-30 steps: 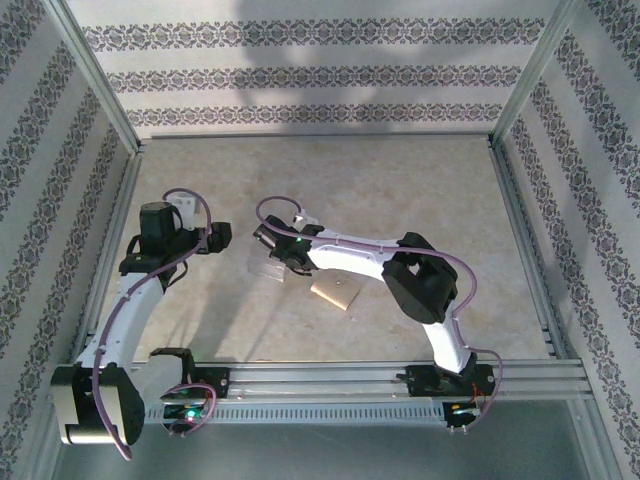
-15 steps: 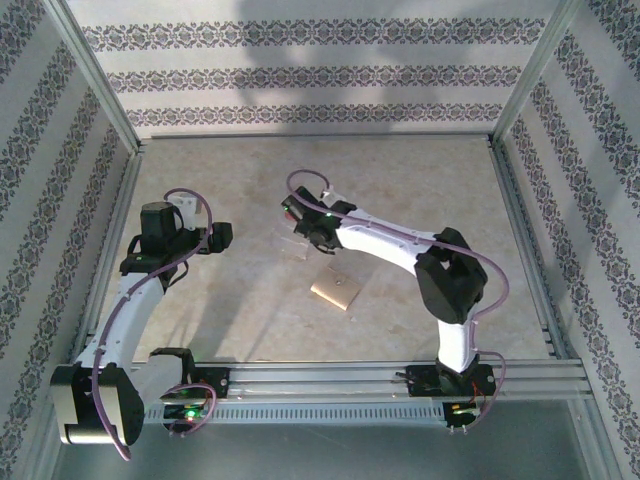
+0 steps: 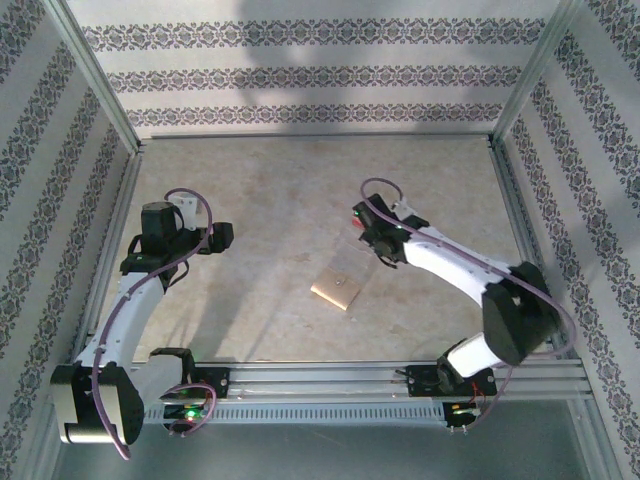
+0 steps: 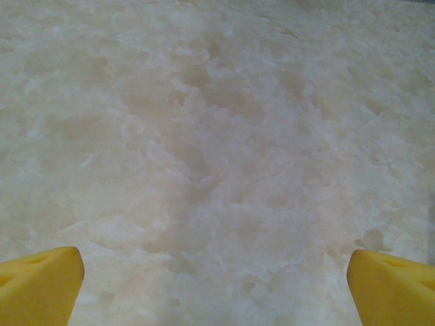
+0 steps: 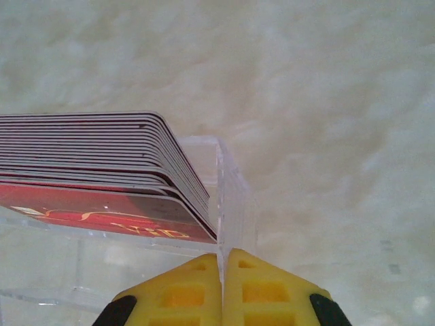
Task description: Put the credit cards into the card holder
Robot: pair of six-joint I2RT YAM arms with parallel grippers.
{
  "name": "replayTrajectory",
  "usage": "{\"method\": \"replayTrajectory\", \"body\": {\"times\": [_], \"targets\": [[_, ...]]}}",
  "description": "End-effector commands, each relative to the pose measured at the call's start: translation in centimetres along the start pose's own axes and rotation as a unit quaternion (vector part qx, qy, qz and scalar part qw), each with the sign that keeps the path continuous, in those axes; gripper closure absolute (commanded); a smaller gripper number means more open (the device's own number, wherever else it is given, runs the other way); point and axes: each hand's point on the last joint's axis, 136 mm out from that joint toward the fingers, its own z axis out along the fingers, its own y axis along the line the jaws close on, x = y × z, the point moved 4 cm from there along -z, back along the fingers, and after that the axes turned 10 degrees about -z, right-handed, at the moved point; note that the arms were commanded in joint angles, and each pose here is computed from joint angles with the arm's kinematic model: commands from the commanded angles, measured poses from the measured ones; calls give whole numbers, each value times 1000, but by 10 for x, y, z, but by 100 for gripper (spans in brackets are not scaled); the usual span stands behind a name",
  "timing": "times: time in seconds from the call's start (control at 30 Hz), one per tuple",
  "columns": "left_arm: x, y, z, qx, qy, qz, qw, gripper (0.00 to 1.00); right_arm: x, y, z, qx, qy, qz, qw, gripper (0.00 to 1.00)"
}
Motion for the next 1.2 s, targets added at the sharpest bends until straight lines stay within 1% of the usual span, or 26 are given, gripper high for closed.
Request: {"method": "replayTrajectory", "body": {"times": [0.0, 0.17, 0.27, 0.43, 0.73, 0.8, 0.9, 0.97, 1.03, 1.1, 1.17], "targets": [[-1, -7, 2, 20, 0, -3, 1000, 0, -10, -22, -5, 0, -35, 48, 998, 100], [-3, -7, 2, 17, -4, -6, 1000, 0, -7, -49, -6, 11, -44, 69, 997, 100], [0, -7, 2, 21, 2, -6, 1000, 0, -4, -59, -2, 18, -34, 75, 996, 100], [-4, -7, 1, 19, -6, -6, 1000, 0, 1, -71, 2, 30, -36, 84, 995, 100], [-3, -7, 4, 17, -2, -6, 1000, 0, 16, -85, 13, 44, -31, 100, 994, 100], [0, -5, 6, 16, 5, -7, 1000, 0, 19, -87, 14, 46, -26, 101, 993, 100], [-3, -5, 6, 13, 2, -8, 1000, 0, 25, -92, 13, 46, -30, 108, 993, 100], [-2, -5, 6, 15, 0, -9, 1000, 0, 27, -94, 14, 46, -32, 111, 992, 96], [-1, -5, 5, 15, 4, -9, 1000, 0, 28, -93, 12, 42, -27, 109, 993, 88], [-3, -2, 4, 8, 2, -12, 1000, 0, 27, -92, 5, 38, -28, 101, 994, 73], [-5, -1, 4, 5, -2, -10, 1000, 0, 27, -92, -3, 33, -33, 92, 995, 63]]}}
